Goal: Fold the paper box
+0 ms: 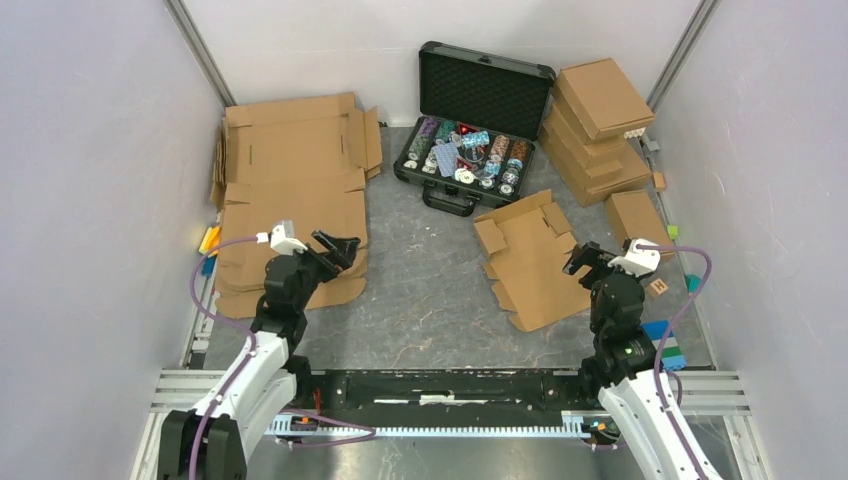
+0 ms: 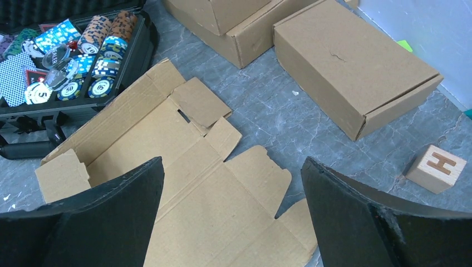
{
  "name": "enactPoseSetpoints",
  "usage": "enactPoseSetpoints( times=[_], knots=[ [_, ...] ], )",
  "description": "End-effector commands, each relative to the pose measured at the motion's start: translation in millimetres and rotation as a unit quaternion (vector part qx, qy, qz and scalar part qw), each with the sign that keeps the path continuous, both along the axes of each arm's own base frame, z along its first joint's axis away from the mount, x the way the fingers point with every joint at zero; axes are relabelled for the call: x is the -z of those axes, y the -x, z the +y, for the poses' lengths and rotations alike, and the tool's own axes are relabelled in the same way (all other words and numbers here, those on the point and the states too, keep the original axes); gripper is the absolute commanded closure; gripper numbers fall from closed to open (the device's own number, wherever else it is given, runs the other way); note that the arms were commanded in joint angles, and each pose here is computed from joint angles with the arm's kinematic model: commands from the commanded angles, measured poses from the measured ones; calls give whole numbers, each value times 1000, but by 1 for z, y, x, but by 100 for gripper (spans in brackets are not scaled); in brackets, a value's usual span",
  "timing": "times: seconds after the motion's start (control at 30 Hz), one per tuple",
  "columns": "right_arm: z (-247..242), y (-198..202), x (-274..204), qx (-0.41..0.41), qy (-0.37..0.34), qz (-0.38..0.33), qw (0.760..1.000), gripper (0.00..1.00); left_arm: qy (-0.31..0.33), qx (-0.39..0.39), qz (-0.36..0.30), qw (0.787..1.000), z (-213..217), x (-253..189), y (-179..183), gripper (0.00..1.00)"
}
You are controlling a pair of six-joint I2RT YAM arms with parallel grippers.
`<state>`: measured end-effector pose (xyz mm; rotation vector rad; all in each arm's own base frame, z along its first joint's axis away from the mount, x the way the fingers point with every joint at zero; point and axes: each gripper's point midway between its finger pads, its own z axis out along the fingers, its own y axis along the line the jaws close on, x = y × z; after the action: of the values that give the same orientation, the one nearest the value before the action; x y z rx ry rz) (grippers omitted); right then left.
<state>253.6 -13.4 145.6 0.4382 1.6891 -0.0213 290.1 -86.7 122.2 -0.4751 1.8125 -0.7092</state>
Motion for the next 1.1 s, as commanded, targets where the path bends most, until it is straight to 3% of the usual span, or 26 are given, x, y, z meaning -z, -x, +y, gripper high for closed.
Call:
enactPoseSetpoints(
  times=[0.0,0.33,0.57,0.83,1.07],
  knots=[
    [-3,-3,-4,2,15,-19,1000,2,6,0,-28,1000,0,-11,1,0],
    [61,-21,-17,-188,43,-45,980,2,8,59,-11,998,-20,-6,1,0],
    [126,-54,-7,-325,68,49,942,2,32,122,-26,992,-44,-15,5,0],
    [181,-81,2,-362,125,98,918,5,36,142,-25,989,-53,-14,5,0],
    [186,-91,12,-349,120,126,921,2,45,160,-24,986,-61,-16,6,1]
  ],
)
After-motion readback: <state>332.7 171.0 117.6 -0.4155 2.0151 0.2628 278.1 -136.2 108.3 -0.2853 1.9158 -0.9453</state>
